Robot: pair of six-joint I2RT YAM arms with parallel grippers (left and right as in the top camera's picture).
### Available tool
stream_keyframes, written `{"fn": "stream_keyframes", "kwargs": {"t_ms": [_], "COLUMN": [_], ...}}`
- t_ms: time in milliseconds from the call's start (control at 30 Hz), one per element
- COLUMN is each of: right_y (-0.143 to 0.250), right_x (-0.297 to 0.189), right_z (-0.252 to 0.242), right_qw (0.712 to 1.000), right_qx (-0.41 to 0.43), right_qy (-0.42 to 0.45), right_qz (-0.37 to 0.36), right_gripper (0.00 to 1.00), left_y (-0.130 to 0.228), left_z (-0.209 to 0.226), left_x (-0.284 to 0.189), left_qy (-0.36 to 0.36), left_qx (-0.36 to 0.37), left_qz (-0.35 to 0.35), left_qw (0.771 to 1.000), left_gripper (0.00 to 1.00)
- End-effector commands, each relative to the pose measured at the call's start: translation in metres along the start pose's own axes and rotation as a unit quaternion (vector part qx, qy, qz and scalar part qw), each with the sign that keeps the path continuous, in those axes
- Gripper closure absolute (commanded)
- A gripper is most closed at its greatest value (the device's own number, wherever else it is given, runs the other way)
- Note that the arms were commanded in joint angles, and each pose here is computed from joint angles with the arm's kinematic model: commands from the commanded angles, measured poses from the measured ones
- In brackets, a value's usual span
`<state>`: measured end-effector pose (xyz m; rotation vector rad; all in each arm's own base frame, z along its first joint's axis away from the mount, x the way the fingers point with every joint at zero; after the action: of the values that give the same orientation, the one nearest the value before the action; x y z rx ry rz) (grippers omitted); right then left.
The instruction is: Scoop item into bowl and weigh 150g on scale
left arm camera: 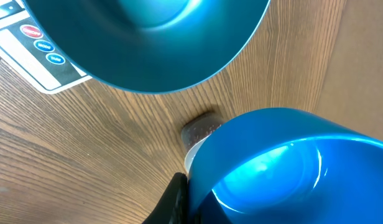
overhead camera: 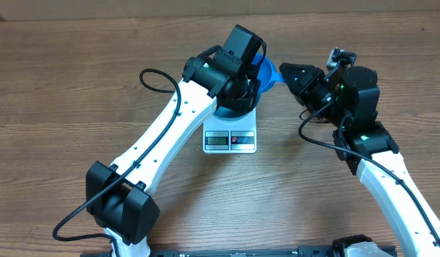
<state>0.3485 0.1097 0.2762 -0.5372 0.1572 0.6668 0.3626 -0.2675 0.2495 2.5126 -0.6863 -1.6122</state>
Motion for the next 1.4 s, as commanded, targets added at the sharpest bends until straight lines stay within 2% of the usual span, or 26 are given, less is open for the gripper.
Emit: {"fn": "stream_keyframes", "kwargs": {"t_ms": [0,67,467,500,567,733,800,933,1200,1267,1367], "right_y": [-0.003,-0.003,0.0,0.0,0.002,0.003,0.003,0.004,0.003,0.002,0.0], "right_x": [-0.002,-0.002,-0.001,-0.001,-0.001,0.0,0.0,0.0,0.0,-0.001,-0.001], "right_z": [0.008,0.008,0.009,0.009,0.01,0.009,0.008,0.007,0.007,0.007,0.011], "right_qw": [1.0,1.0,1.0,1.0,1.0,1.0,1.0,1.0,1.0,1.0,1.0], "right_qx": [-0.005,-0.004,-0.005,-0.005,-0.006,-0.005,-0.005,-0.005,-0.005,-0.005,-0.01], "right_qy": [-0.007,-0.005,-0.007,-0.007,-0.008,-0.005,-0.002,-0.001,0.0,-0.001,-0.01], "right_qz": [-0.008,-0.007,-0.001,0.0,0.001,0.004,0.006,0.006,0.004,0.003,-0.004], "right_gripper": [0.9,0.96,0.96,0.96,0.88,0.83,0.85,0.96,0.96,0.96,0.96], "left_y": [0.0,-0.001,0.0,0.0,-0.001,-0.002,-0.002,-0.003,-0.006,-0.01,-0.018], "left_z": [-0.008,-0.008,-0.009,-0.009,-0.009,-0.009,-0.009,-0.009,-0.008,-0.008,-0.012], "left_x": [-0.007,-0.007,-0.007,-0.007,-0.007,-0.007,-0.007,-0.007,-0.007,-0.008,-0.009], "left_qy": [0.017,0.017,0.018,0.018,0.018,0.02,0.02,0.021,0.017,0.014,0.018], "left_qx": [-0.012,-0.012,-0.011,-0.011,-0.012,-0.011,-0.011,-0.008,-0.01,-0.012,0.002], "left_qz": [-0.005,-0.005,-0.004,-0.004,-0.004,-0.009,-0.01,-0.012,-0.018,-0.021,-0.022], "left_qw": [1.0,1.0,1.0,1.0,1.0,1.0,1.0,1.0,1.0,1.0,1.0], "left_gripper": [0.96,0.96,0.96,0.96,0.96,0.96,0.96,0.96,0.95,0.8,0.16]}}
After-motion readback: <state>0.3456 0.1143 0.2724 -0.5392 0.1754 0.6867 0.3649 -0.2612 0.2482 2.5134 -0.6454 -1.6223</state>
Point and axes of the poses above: each gripper's point midway between its finger pads, its own x axis out along the fingers, its own z axis along the line the jaws close on, y = z × x, the point moved 6 cm from there along -x, back along the fingers, and after that the axes turned 4 degrees about -x, right-handed, at the moved point
